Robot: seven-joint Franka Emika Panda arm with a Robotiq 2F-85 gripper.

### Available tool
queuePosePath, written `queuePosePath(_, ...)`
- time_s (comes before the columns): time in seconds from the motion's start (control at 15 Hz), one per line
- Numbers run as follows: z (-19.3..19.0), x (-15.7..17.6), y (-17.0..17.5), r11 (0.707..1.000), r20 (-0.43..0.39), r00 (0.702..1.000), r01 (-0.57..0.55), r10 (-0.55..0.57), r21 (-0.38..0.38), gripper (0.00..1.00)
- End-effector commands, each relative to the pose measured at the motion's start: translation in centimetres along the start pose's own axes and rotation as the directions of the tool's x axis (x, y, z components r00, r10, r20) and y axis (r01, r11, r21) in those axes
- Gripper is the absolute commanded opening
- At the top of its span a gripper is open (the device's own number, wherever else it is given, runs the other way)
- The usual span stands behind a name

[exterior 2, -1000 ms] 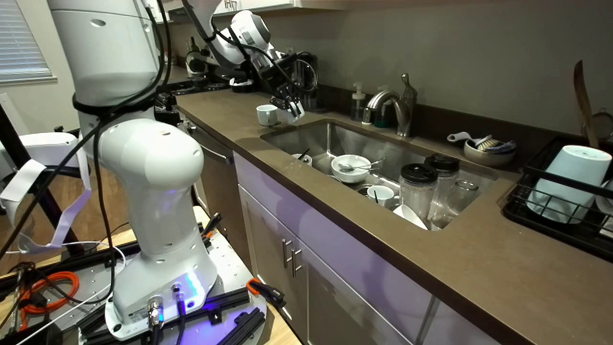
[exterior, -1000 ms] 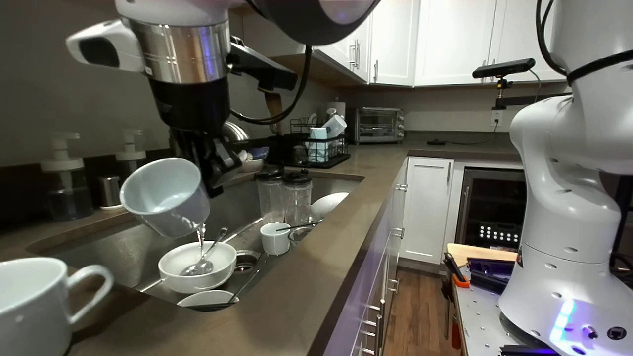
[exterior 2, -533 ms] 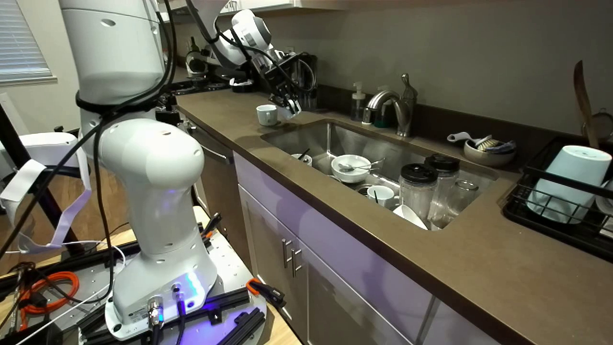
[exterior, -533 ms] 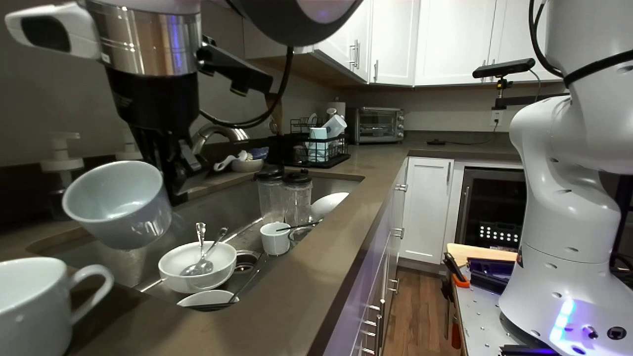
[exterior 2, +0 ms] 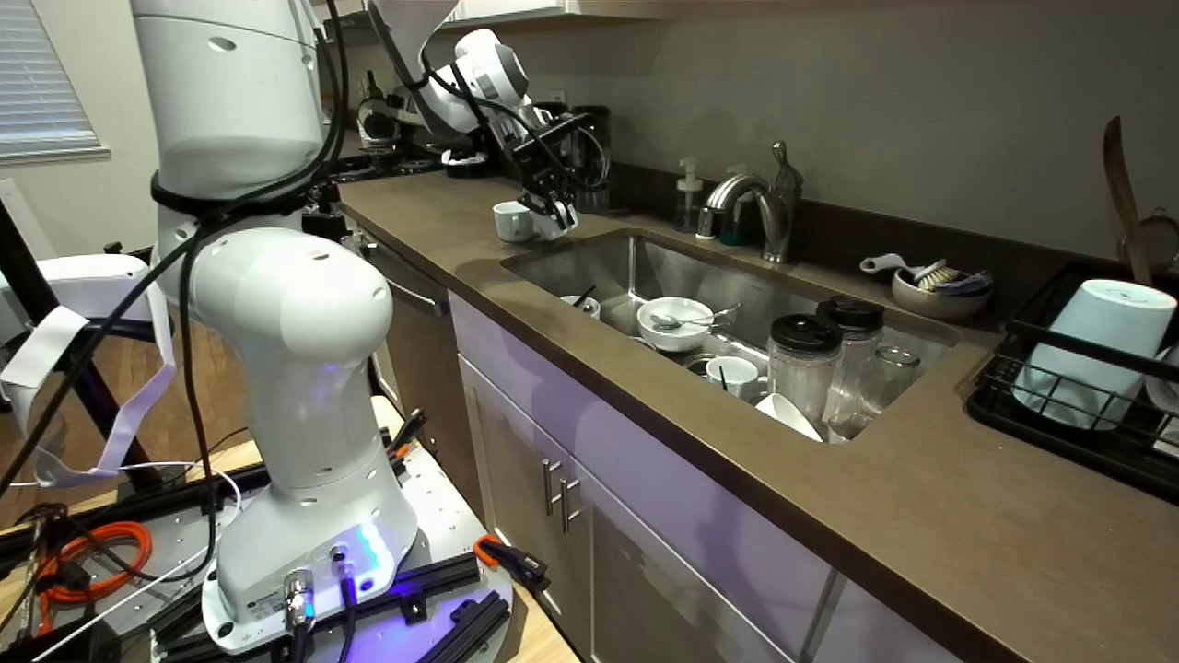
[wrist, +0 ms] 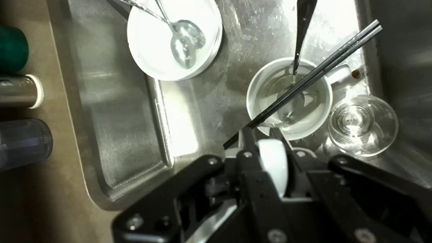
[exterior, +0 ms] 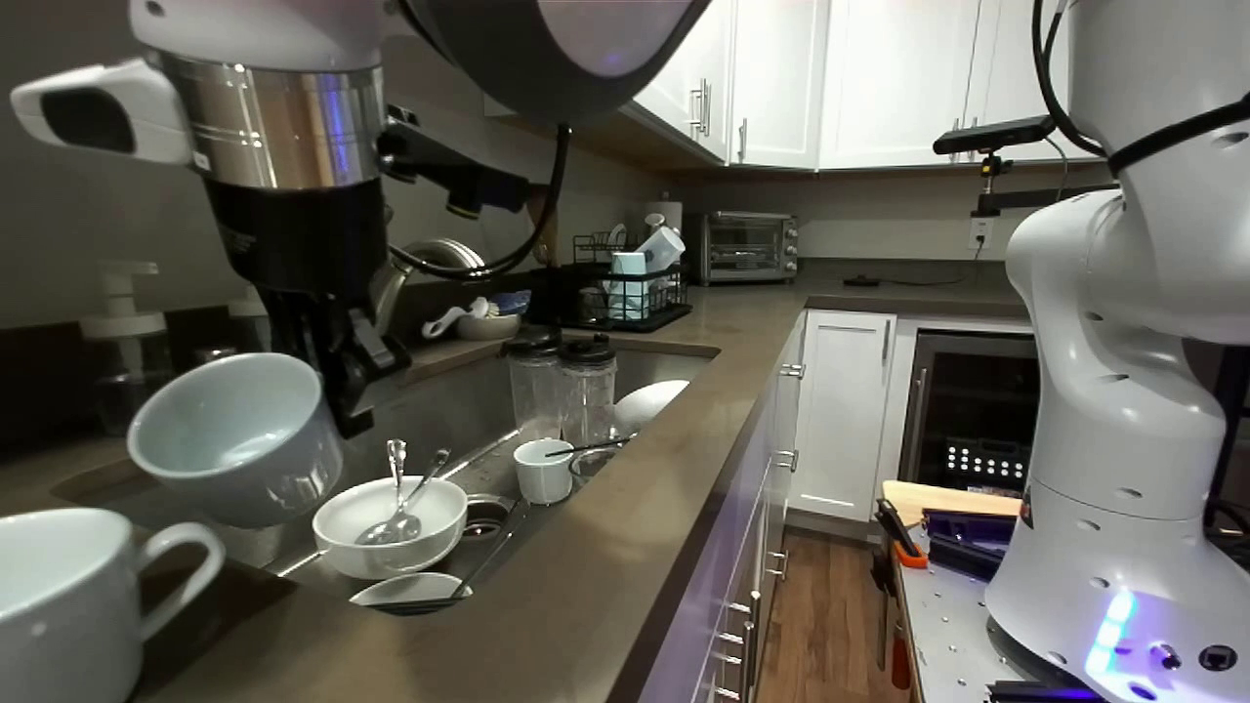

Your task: Pour the water in the white cup on the right into the sink then place it on the left

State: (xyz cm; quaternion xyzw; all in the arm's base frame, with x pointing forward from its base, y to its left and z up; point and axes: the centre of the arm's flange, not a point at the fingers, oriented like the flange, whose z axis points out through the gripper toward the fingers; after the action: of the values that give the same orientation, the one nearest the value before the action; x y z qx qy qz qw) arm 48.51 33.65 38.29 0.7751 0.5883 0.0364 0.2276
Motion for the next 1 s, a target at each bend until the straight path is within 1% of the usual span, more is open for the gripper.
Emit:
queuePosePath(0.0, -0.6, 0.6, 0.3, 0.999, -0.045, 0.999, 0.028, -0.026, 0.042, 0.04)
queuePosePath(0.13, -0.6, 1.0, -0.1, 0.998, -0.053, 0.998, 0.036, -0.033, 0.058, 0.04)
queuePosePath(0.47, -0.8, 1.9, -0.9, 0.997, -0.052, 0.998, 0.051, -0.048, 0.058, 0.04)
queuePosePath(0.53, -0.7, 1.8, -1.0, 0.997, -0.042, 0.998, 0.054, -0.051, 0.055, 0.04)
queuePosePath(0.6, -0.1, 1.3, -1.6, 0.998, -0.024, 0.999, 0.034, -0.032, 0.051, 0.15)
queuePosePath(0.93, 0.1, 1.5, -1.7, 0.998, -0.024, 0.999, 0.036, -0.035, 0.053, 0.15)
